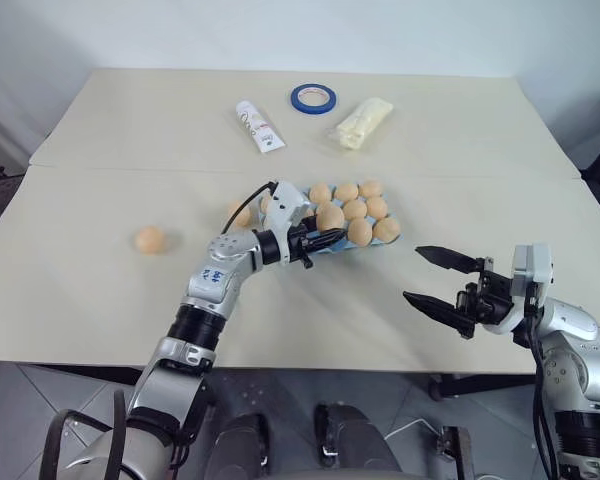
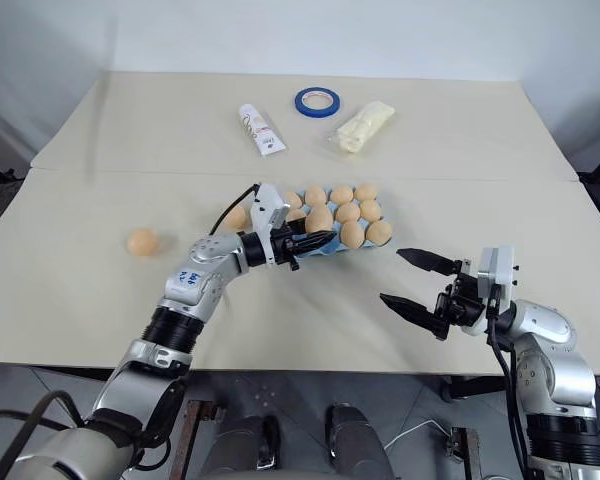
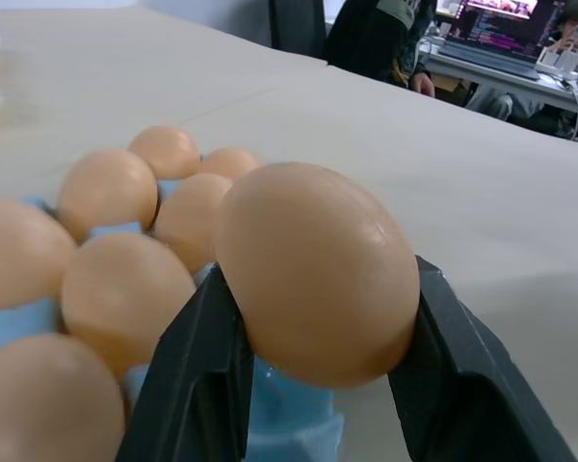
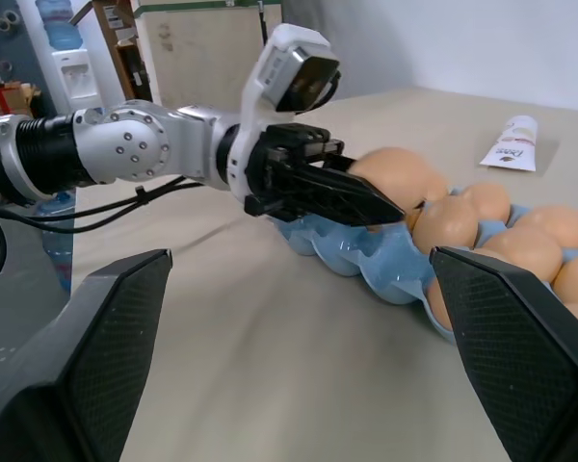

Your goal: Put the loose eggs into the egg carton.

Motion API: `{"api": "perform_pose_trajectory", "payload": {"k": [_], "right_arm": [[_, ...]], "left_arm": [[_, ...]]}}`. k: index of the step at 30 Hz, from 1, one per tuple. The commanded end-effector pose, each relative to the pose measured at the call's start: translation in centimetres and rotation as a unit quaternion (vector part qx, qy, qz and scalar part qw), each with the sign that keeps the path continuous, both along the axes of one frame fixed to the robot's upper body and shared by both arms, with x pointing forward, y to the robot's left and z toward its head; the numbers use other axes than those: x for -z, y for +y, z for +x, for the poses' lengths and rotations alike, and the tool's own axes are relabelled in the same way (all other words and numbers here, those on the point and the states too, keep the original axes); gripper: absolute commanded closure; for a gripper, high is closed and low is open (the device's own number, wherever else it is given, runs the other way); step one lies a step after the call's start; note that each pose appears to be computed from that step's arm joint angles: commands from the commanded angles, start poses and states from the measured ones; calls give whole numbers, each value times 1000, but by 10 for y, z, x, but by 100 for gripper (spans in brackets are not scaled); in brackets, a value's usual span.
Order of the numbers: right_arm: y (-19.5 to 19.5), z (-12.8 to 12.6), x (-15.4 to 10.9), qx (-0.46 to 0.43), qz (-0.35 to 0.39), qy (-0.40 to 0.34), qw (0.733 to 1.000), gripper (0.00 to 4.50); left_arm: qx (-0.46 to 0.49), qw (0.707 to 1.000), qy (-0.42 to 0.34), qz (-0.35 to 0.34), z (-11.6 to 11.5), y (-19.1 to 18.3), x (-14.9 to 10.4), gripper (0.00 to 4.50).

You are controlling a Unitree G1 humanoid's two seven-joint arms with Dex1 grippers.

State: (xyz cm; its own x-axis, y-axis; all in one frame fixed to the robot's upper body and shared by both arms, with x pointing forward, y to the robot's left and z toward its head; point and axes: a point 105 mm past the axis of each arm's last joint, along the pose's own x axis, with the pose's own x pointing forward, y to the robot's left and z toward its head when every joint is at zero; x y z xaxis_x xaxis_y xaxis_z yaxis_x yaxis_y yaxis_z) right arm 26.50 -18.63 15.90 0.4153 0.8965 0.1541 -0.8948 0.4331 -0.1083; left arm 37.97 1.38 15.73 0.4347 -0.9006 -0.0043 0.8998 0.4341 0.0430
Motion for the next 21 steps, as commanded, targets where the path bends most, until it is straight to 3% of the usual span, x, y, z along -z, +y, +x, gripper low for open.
{"api": "perform_pose_trajectory", "payload": {"k": [1,4,13,21], "right_arm": [[0,-4,-11,5,-3,-26,1000,0],[0,-5,-9,6,-5,-22,1000,0],[1,0,-9,1,-8,-20,1000,0],[1,7,-13,-24,-14,-25,999,0]], "left_arm": [[12,1000,-26,5,3,-7,-7,295],[11,1000,-25,11,6,-7,-6,295],[10,1000,-21,10,7,-4,-7,10],[-4,999,-30,14,-1,18,-12,5]]}}
